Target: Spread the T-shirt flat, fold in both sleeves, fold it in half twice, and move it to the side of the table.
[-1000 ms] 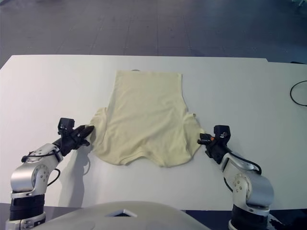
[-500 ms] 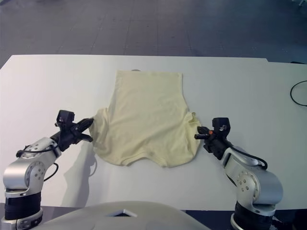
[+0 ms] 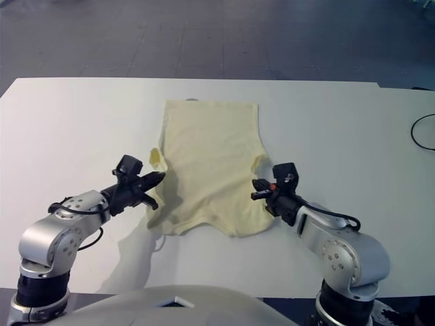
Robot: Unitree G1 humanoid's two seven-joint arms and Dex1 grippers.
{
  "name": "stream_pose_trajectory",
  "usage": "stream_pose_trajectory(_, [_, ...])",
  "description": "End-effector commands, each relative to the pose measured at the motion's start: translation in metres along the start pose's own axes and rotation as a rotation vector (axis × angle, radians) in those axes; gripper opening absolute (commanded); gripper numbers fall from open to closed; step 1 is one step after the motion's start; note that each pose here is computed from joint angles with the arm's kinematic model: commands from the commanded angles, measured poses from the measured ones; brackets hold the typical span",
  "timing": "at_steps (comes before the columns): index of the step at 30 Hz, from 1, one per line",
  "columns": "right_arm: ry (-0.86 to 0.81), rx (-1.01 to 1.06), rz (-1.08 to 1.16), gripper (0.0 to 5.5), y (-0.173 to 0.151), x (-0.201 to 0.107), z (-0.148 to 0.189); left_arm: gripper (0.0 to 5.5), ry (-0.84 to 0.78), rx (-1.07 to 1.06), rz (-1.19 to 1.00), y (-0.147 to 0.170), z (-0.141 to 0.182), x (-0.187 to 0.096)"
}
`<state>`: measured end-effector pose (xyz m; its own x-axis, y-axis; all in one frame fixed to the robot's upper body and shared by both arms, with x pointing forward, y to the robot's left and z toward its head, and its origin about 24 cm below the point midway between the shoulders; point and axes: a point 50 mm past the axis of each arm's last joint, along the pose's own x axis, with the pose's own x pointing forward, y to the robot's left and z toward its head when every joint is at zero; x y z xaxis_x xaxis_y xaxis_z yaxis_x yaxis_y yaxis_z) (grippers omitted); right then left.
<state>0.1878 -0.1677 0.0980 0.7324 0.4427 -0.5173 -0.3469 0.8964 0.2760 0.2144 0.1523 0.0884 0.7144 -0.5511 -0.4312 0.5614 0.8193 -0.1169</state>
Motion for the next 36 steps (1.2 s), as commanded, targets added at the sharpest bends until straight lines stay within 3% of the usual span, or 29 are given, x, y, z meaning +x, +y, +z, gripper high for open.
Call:
stream_pose_trajectory(1, [0.034, -0.032, 0.046, 0.0, 0.008, 0.004, -0.002, 0.02, -0.009, 0.025, -0.023, -0.004, 0.004, 0.011])
stream_pose_trajectory(10, [0.076, -0.047, 0.061, 0.0, 0.01, 0.009, -0.009, 0.02, 0.044, 0.054, -0.095, -0.019, -0.009, 0.029])
stream_pose_trajectory(12, [0.077, -0.049, 0.065, 0.0, 0.01, 0.009, -0.01, 0.43, 0.056, 0.074, -0.086, -0.018, -0.012, 0.029])
stream_pose_trajectory(19, [-0.015, 0.031, 0.164, 1.16, 0.018, 0.005, 0.003, 1.55, -0.061, 0.122, -0.1, -0.011, 0.008, 0.019])
stream_pose_trajectory(24, [-0.066, 0.066, 0.218, 2.04, 0.01, -0.011, 0.027, 2.46, -0.181, 0.17, -0.155, 0.001, 0.038, -0.01])
stream_pose_trajectory(28, [-0.07, -0.145, 0.116, 2.7, -0.01, -0.03, 0.045, 3.15, -0.196, 0.337, -0.057, 0.024, 0.04, -0.03])
stream_pose_trajectory(29, [-0.068, -0.285, 0.068, 2.82, -0.016, -0.035, 0.047, 3.27, -0.173, 0.441, -0.036, 0.028, 0.033, -0.034])
stream_pose_trajectory(32, [-0.04, -0.652, 0.056, 3.27, -0.026, -0.04, 0.037, 3.74, -0.11, 0.697, -0.052, 0.033, 0.009, -0.044])
stream_pose_trajectory(36, [-0.001, -0.954, 0.093, 3.91, -0.051, -0.047, 0.014, 4.41, -0.05, 0.934, -0.163, 0.035, -0.024, -0.059])
